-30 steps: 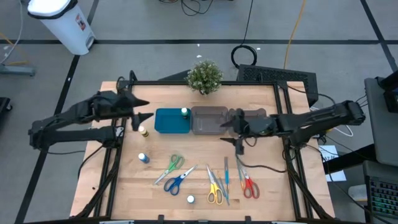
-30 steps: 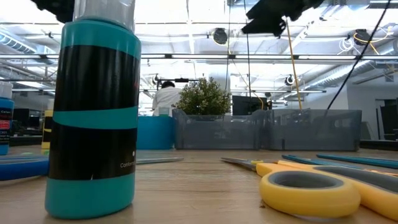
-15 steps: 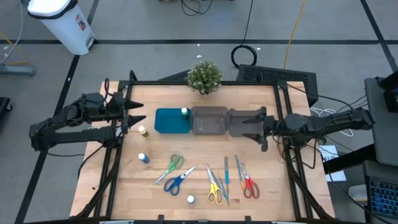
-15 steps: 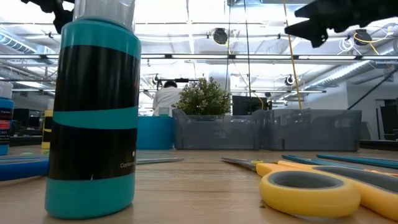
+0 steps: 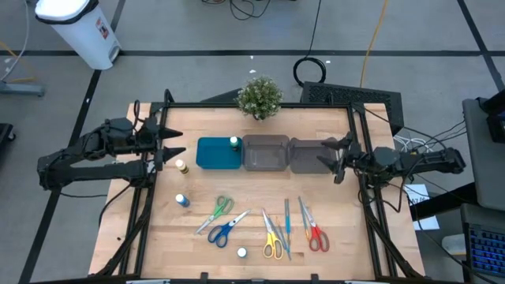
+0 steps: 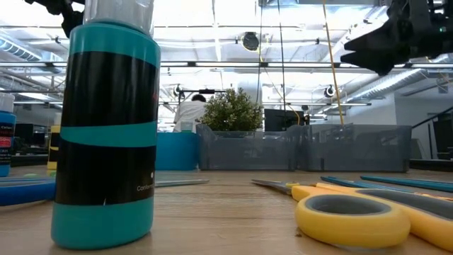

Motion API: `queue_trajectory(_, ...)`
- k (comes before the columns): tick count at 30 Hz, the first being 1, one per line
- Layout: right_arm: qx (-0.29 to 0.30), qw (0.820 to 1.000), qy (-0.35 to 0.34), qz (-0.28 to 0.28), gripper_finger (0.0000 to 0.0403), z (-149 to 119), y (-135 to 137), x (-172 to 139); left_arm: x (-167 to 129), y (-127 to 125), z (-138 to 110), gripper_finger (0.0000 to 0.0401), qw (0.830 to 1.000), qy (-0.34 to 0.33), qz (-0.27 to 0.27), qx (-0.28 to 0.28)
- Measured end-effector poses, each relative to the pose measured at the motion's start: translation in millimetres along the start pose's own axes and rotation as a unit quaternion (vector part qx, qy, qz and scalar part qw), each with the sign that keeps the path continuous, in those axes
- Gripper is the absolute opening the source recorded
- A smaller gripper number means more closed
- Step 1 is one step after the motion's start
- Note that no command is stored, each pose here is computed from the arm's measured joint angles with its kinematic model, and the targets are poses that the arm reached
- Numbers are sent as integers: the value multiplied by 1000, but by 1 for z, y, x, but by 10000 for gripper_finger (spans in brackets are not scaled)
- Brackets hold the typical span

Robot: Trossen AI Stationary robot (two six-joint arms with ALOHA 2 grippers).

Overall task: Pick & Place Paint Supplies
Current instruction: Put the yellow paint bottle into the blue bin

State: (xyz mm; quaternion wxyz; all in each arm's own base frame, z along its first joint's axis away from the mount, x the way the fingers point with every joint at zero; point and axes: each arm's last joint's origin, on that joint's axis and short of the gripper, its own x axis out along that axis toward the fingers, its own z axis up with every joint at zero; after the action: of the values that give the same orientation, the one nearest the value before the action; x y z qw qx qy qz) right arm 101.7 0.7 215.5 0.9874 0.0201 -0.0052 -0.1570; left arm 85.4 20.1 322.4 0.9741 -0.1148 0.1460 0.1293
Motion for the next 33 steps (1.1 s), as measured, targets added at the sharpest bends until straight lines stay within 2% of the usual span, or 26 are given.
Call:
queue_trajectory(7, -4, 1000, 10, 29, 251, -19, 2, 1, 0, 0, 0, 319, 1000, 0, 0, 4)
queue_trajectory(15, -4, 991, 21, 134, 251, -37, 8, 2, 1, 0, 0, 312, 1000, 3, 1, 6)
queue_trajectory(19, -33, 989, 30, 138, 251, -46, 8, 3, 6, 0, 0, 308, 1000, 11, 3, -5)
queue_trajectory(22, -76, 988, 33, 130, 251, -51, 7, 3, 11, 0, 0, 312, 999, 23, 5, -37)
queue_trajectory(24, -80, 987, 32, 133, 251, -51, 8, 3, 17, -1, 0, 317, 998, 37, -2, -51)
queue_trajectory(29, -65, 988, 38, 132, 251, -53, 8, 3, 28, -5, -5, 319, 988, 130, -57, -59)
queue_trajectory(31, -65, 988, 36, 132, 251, -53, 8, 3, 34, -7, -6, 315, 978, 191, -51, -70)
queue_trajectory(33, -65, 988, 36, 132, 252, -53, 8, 3, 39, -10, -9, 310, 959, 270, -38, -74)
